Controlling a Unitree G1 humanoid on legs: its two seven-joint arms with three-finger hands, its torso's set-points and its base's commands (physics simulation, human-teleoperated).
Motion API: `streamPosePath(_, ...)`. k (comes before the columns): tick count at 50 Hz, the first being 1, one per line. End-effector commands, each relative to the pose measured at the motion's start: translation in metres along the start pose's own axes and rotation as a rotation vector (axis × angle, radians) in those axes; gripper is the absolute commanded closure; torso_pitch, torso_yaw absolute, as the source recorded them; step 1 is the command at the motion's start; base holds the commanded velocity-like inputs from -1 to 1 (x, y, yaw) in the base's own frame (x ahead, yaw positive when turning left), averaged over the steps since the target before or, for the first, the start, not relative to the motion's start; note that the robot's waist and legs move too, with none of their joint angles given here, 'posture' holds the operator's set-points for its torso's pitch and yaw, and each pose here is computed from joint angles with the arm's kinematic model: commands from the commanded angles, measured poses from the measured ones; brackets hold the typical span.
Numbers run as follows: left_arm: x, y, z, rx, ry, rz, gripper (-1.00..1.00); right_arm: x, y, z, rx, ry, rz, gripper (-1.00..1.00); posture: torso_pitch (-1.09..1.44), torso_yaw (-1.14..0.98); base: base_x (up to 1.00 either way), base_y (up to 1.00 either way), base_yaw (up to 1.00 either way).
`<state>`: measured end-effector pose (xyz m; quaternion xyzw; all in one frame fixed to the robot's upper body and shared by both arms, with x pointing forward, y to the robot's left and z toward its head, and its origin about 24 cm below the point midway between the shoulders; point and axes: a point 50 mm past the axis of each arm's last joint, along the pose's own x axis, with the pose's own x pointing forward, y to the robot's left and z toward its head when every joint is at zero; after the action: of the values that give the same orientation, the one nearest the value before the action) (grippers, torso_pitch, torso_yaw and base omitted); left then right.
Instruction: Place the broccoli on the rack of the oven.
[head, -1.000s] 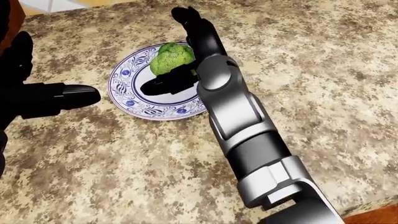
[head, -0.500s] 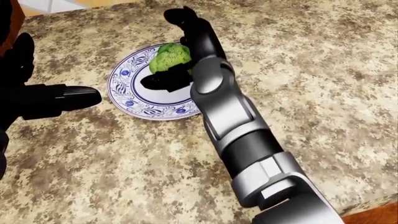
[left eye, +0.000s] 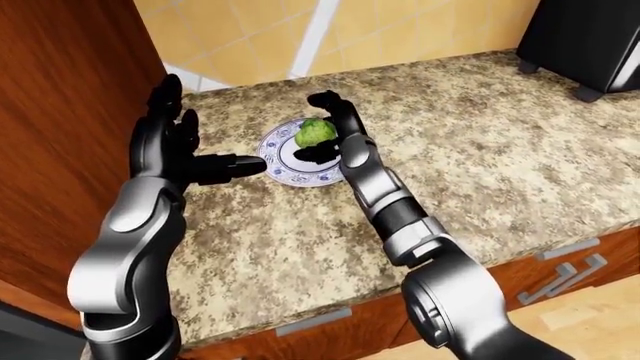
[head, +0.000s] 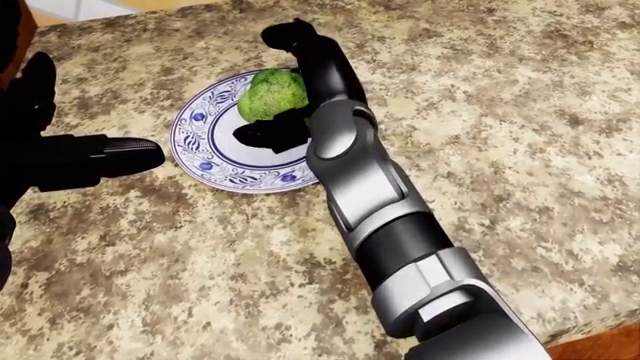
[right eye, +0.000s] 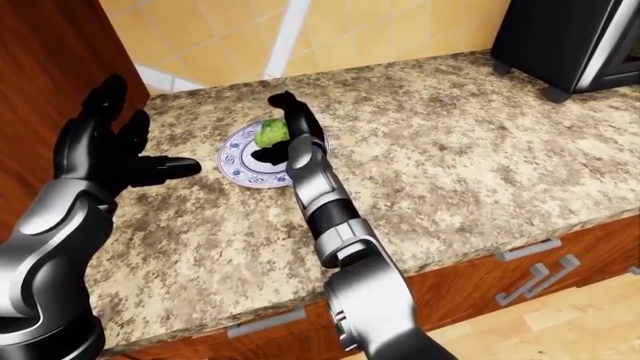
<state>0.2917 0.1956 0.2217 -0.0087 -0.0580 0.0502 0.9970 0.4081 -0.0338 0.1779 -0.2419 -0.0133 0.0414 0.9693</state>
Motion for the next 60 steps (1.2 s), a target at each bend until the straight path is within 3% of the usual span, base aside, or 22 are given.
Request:
streamPosePath(1,-0.002,0.000,0.017,0.001,-0.091,0.001,-1.00,0.001,-0.007,0.028,0.004,-0.107,-0.029,-0.26,0.00,0.00,0.00,0.00,0.00)
streamPosePath(11,-0.002,0.000,0.018,0.000,-0.091,0.002,-1.00,0.001,-0.006,0.028,-0.074,-0.125,-0.051,-0.25,0.00,0.00,0.00,0.00,0.00)
streamPosePath(17,-0.002,0.001,0.018,0.000,-0.091,0.003,-1.00,0.001,-0.006,0.026,-0.104,-0.133,-0.063,-0.15,0.00,0.00,0.00,0.00,0.00)
streamPosePath(30,-0.002,0.000,0.017,0.001,-0.091,0.002,-1.00,0.001,-0.004,0.026,-0.113,-0.140,-0.070,-0.05,0.00,0.00,0.00,0.00,0.00)
streamPosePath(35,-0.002,0.000,0.017,0.001,-0.091,0.002,-1.00,0.001,-0.004,0.028,-0.110,-0.143,-0.073,0.10,0.00,0.00,0.00,0.00,0.00)
streamPosePath(52,-0.003,-0.001,0.018,0.001,-0.092,0.000,-1.00,0.001,-0.016,0.049,-0.100,-0.166,-0.096,0.29,0.00,0.00,0.00,0.00,0.00)
streamPosePath(55,-0.003,-0.001,0.018,0.001,-0.092,0.000,-1.00,0.000,-0.017,0.052,-0.102,-0.169,-0.095,0.47,0.00,0.00,0.00,0.00,0.00)
streamPosePath(60,-0.003,-0.001,0.019,0.001,-0.094,0.000,-1.00,-0.001,-0.018,0.055,-0.102,-0.172,-0.096,0.54,0.00,0.00,0.00,0.00,0.00)
